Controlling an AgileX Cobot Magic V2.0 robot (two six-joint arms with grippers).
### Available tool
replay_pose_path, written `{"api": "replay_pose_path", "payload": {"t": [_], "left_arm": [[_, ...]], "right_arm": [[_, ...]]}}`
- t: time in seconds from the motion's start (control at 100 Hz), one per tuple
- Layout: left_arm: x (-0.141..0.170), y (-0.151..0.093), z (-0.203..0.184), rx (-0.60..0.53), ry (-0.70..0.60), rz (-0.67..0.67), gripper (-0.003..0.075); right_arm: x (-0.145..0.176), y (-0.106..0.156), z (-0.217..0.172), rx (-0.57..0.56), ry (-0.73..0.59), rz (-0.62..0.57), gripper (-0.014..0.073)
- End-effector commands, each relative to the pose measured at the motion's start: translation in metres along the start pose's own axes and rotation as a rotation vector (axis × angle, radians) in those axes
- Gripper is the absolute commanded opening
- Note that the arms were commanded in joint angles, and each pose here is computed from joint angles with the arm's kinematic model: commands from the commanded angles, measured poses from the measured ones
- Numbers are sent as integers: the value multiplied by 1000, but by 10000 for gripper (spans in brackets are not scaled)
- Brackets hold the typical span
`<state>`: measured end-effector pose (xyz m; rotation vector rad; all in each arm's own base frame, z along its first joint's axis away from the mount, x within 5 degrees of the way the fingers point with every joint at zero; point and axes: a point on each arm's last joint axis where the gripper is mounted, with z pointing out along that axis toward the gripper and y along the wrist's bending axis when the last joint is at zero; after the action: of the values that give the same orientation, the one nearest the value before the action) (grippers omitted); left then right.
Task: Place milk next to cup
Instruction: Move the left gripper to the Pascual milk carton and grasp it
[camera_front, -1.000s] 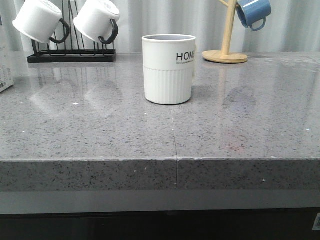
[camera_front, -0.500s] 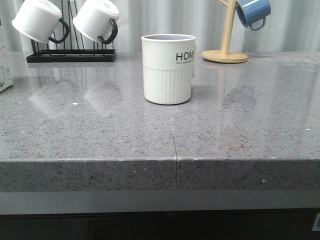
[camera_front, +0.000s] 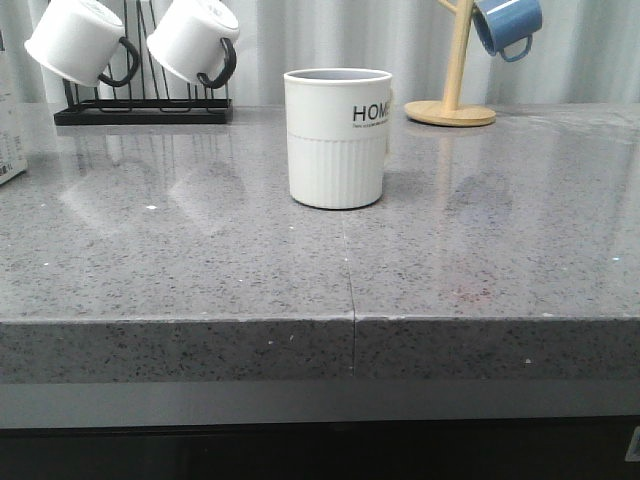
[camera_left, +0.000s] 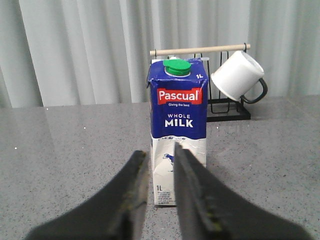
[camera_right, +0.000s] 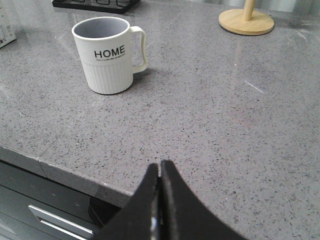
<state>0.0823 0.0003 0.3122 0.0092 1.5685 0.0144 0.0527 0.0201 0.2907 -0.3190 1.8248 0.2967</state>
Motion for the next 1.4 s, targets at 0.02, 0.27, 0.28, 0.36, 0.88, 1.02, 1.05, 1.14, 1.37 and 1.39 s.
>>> {"api": "replay_pose_path", "payload": {"t": [0.02,0.27,0.28,0.36,0.88,1.02,1.05,1.14,1.37,1.39], "left_arm": [[-21,0,14,1,-58,-15,470],[-25,-1,54,11,-9,-100,669],[-25,-2,56,15,-3,-100,667],[-26,-6,70,41,33,-93,637],[-23,-19,158,65,52,-89,619],[-20,-19,177,54,53,-106,619],[-20,-20,181,54,50,-106,619],[-16,-20,193,51,50,-105,619],[-8,-21,220,41,71,-110,618],[-8,-21,221,39,67,-110,618]], "right_arm": [[-13,1,-2,-6,-85,-3,-37],[-13,1,-2,-6,-85,-3,-37],[-13,1,-2,-6,-85,-3,-37],[-13,1,-2,-6,-85,-3,-37],[-13,1,-2,-6,-85,-3,-37],[-13,1,-2,-6,-85,-3,-37],[-13,1,-2,-6,-85,-3,-37],[-13,1,-2,-6,-85,-3,-37],[-13,1,-2,-6,-85,-3,-37],[-13,1,-2,-6,-85,-3,-37]]}}
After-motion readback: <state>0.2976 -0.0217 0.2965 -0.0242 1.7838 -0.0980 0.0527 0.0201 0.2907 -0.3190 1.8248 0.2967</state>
